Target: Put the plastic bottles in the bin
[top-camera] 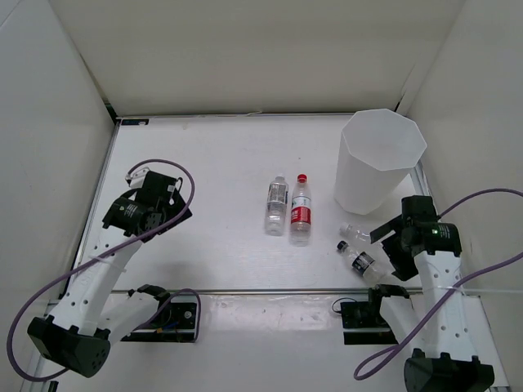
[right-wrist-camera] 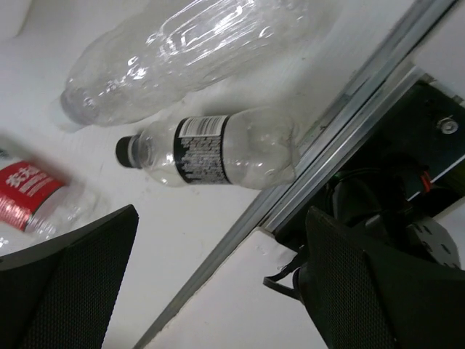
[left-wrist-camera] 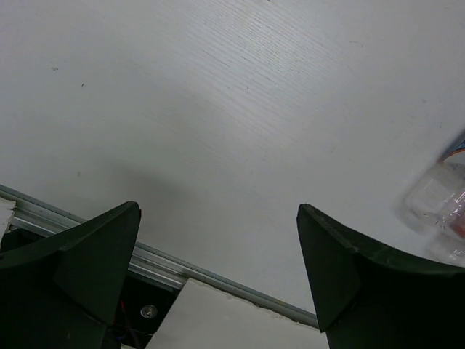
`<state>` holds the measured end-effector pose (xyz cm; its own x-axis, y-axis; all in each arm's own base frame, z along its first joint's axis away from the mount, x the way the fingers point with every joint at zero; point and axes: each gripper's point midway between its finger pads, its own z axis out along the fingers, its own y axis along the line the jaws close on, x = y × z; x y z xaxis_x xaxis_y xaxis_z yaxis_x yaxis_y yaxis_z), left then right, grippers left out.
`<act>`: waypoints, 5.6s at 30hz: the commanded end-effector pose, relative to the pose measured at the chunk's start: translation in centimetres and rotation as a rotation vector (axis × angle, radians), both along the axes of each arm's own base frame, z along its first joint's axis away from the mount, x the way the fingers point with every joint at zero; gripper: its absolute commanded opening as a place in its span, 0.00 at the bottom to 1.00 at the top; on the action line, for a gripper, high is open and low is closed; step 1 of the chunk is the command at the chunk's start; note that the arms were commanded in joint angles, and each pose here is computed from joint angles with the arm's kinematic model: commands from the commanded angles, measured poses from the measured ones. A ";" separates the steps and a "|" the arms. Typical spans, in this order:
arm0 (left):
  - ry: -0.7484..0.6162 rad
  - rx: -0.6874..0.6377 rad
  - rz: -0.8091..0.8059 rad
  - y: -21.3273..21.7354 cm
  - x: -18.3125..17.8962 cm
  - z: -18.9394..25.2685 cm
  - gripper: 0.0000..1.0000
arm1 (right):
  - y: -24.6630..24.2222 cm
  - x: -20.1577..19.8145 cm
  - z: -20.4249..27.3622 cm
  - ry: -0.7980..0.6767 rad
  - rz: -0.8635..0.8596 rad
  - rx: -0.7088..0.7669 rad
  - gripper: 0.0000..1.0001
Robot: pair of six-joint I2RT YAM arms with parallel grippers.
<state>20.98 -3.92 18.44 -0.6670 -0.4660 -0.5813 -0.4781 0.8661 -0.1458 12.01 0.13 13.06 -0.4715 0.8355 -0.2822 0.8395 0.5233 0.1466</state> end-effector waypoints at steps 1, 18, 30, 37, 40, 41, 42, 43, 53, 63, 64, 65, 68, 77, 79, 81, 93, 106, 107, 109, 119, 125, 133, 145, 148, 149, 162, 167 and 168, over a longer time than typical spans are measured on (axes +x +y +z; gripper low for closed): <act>-0.010 -0.010 -0.001 -0.2 0.0 0.0 1.00 | 1.6 1.0 0.1 -0.048 0.082 0.075 1.00; -0.019 0.029 -0.053 -0.2 -1.2 -0.4 1.00 | 4.3 6.6 -3.4 -0.116 -0.330 0.414 1.00; -0.045 0.064 -0.069 -0.3 -0.9 -0.1 1.00 | 3.8 4.1 -6.6 0.049 -0.531 0.407 1.00; -0.024 0.078 -0.077 -0.1 -1.2 -0.8 1.00 | 3.7 2.0 -8.6 0.102 -0.556 0.379 1.00; -0.014 0.083 -0.078 0.0 -1.4 -1.2 1.00 | 3.5 0.8 -9.8 0.155 -0.537 0.357 1.00; -0.014 0.083 -0.078 0.0 -1.4 -1.2 1.00 | 3.4 0.5 -10.3 0.168 -0.527 0.345 0.96; -0.014 0.083 -0.078 0.0 -1.4 -1.2 1.00 | 3.1 0.6 -10.5 0.169 -0.526 0.343 0.93; -0.014 0.083 -0.078 0.0 -1.5 -1.4 1.00 | 3.1 0.4 -10.7 0.171 -0.513 0.341 0.89; -0.002 0.079 -0.083 0.0 -1.7 -1.7 1.00 | 5.7 2.4 -3.4 0.023 -0.340 0.512 0.33; -0.007 0.035 -0.164 -1.8 -1.1 -1.9 1.00 | 4.1 10.2 25.5 -0.817 0.041 0.351 0.28; -0.012 0.023 -0.178 -2.2 -1.1 -1.9 1.00 | 3.3 11.6 27.7 -0.889 0.077 0.287 0.25; -0.004 0.020 -0.192 -2.5 -0.9 -2.0 1.00 | 2.8 12.6 28.9 -0.917 0.139 0.215 0.23; 0.014 0.033 -0.229 -3.2 -0.8 -2.2 1.00 | 0.0 17.0 33.3 -0.979 0.157 -0.018 0.20; 0.033 0.046 -0.247 -3.3 -1.0 -2.1 1.00 | -3.0 24.3 30.7 -0.793 0.224 -0.347 0.61; 0.033 0.046 -0.247 -3.2 -1.1 -2.2 1.00 | -2.3 23.7 30.4 -0.776 0.266 -0.317 1.00; 0.033 0.046 -0.247 -3.2 -1.2 -2.2 1.00 | -2.4 22.0 29.8 -0.734 0.200 -0.282 1.00; 0.046 0.051 -0.228 -3.1 -1.2 -2.7 1.00 | -1.5 7.5 15.5 -0.656 -0.396 0.185 1.00; 0.043 0.058 -0.232 -3.1 -1.3 -3.1 1.00 | 2.5 7.2 0.0 -0.340 -0.545 0.472 1.00; 0.043 0.058 -0.232 -3.1 -1.3 -3.1 1.00 | 2.4 7.4 -0.5 -0.312 -0.541 0.466 1.00; 0.044 0.064 -0.240 -3.0 -1.3 -3.1 1.00 | 2.3 7.8 -1.8 -0.223 -0.538 0.452 1.00; 0.059 0.079 -0.236 -2.7 -1.6 -3.5 1.00 | 0.3 8.8 -5.2 -0.102 -0.604 0.397 1.00; 0.060 0.084 -0.243 -2.8 -1.4 -3.6 1.00 | -1.1 8.4 -8.5 -0.007 -0.563 0.362 1.00; 0.067 0.068 -0.253 -3.1 -1.5 -3.9 1.00 | 0.4 8.7 -9.4 0.014 -0.318 0.451 0.50; 0.049 0.051 -0.278 -3.7 -1.1 -3.7 1.00 | 6.2 6.0 11.9 -0.469 -0.008 0.544 0.20; 0.060 0.033 -0.290 -4.2 -1.0 -3.9 1.00 | 4.4 8.6 20.1 -0.663 0.057 0.411 0.20; 0.074 0.023 -0.299 -4.5 -1.1 -4.1 1.00 | 2.9 9.7 21.9 -0.707 0.053 0.323 0.18; 0.042 -0.054 -0.388 -9.1 3.7 -1.1 1.00 | -6.7 26.2 31.7 -0.808 0.183 -0.369 0.41; -0.012 -0.152 -0.469 -13.2 7.2 1.0 1.00 | -3.1 26.5 27.2 -0.648 0.339 -0.358 1.00; 0.002 -0.157 -0.485 -14.0 7.9 0.5 1.00 | -2.3 25.9 27.3 -0.649 0.357 -0.352 1.00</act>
<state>26.64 -14.57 16.91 -0.8428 -0.2047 -0.4978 -0.1256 0.9741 -0.1881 40.45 -2.67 38.31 -0.3430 0.5668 -0.7490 0.4476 0.7997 0.4002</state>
